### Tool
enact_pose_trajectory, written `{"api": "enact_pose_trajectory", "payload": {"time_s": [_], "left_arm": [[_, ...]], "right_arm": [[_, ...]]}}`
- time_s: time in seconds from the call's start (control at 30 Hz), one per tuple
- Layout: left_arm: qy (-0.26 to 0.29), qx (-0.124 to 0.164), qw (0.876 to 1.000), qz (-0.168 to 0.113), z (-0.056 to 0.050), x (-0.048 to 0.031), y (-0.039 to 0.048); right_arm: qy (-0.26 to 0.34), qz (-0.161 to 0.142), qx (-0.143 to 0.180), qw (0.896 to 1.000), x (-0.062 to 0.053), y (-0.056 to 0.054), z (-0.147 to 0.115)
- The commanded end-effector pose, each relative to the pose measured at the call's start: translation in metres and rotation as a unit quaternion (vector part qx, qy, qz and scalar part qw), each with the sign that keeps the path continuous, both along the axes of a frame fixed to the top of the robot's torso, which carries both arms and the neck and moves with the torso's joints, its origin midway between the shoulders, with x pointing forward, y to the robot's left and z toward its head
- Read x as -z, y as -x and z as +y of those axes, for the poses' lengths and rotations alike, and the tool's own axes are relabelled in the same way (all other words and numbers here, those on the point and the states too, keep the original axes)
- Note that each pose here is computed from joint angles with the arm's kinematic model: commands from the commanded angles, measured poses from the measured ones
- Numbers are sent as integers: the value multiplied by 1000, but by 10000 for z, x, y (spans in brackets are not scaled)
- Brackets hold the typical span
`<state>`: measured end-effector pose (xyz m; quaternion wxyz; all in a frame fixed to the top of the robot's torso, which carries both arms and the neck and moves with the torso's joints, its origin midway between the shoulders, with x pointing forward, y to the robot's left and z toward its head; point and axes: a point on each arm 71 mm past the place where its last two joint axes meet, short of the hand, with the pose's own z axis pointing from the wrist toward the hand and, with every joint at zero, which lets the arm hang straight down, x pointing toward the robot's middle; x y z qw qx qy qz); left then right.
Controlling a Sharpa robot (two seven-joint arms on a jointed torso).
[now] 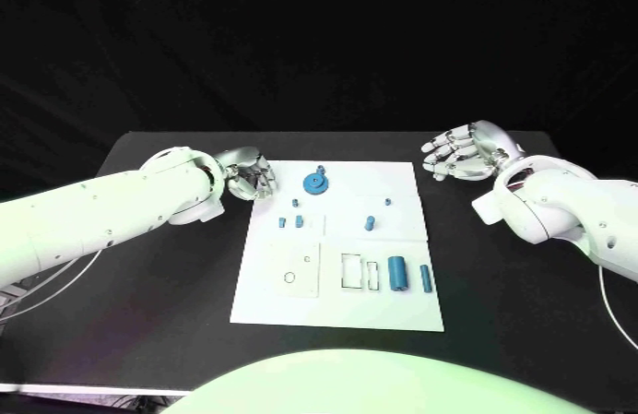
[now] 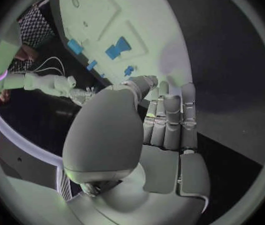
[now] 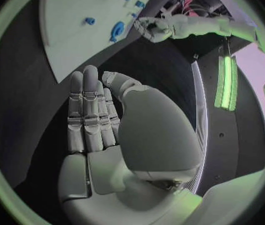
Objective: Assemble the parts on the task board
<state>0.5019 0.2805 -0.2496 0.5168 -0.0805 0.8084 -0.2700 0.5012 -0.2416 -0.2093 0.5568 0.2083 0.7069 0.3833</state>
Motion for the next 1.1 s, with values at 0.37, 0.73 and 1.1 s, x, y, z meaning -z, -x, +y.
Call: {"api": "enact_pose_trajectory", "payload": {"time_s": [0.37, 0.73, 1.1], "left_arm": [[440, -71, 895, 26, -11, -321, 111], [495, -53, 866, 43, -146, -417, 248], [502, -53, 862, 44, -148, -445, 282]], "right_arm": [[286, -72, -151, 943, 95, 34, 420], [323, -77, -172, 928, 218, 45, 699], [340, -69, -182, 920, 339, 64, 855]]}}
